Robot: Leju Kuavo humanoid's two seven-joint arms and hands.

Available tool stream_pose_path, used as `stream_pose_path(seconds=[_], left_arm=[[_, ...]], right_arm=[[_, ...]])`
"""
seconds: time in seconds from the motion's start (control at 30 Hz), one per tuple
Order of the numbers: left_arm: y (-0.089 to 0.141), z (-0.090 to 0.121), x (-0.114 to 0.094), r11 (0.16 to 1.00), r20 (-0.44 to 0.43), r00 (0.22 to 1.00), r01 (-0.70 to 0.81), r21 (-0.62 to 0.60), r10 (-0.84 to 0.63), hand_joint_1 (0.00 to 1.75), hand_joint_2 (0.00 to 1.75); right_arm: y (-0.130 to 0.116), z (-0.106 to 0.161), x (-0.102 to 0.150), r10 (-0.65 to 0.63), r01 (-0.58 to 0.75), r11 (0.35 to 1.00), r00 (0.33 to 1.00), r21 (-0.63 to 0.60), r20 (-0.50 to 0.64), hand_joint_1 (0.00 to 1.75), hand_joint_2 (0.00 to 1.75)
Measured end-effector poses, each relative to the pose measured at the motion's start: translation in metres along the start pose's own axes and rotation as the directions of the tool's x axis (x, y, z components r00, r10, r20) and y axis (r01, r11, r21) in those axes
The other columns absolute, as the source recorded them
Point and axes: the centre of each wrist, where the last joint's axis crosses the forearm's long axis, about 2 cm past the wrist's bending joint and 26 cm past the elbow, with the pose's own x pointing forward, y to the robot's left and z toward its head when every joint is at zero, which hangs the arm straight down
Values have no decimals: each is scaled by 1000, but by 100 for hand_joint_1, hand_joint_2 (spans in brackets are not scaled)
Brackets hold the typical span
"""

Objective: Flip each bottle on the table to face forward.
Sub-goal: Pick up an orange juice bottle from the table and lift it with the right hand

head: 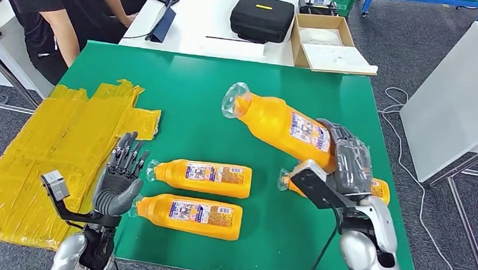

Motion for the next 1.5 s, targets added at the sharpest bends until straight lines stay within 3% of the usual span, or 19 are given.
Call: stream_pose_path(seconds=[0.23,0.43,0.77,1.03,1.23,1.5], left_arm=[[-28,-30,-8,988,-18,994,-111,-111,110,0,175],[-46,-49,-11,979,-30,991,-132,-152,129,0,175],[-65,-66,-14,996,-13,1000,7,-85,-8,0,175],[-72,-71,1,994,39,993,112,-16,-111,0,175],[-65,-66,14,983,90,980,171,67,-177,0,175],[-48,-48,22,968,101,972,196,155,-213,0,175]], right_arm=[[46,-38,49,-121,119,991,992,59,29,175,175],[65,-62,85,-176,169,980,983,103,55,175,175],[86,-96,142,-299,286,942,953,175,53,174,175],[102,-98,182,-383,359,886,924,294,26,172,175],[124,-82,204,-368,315,863,928,396,64,170,175],[141,-71,207,-312,217,860,939,461,141,173,175]])
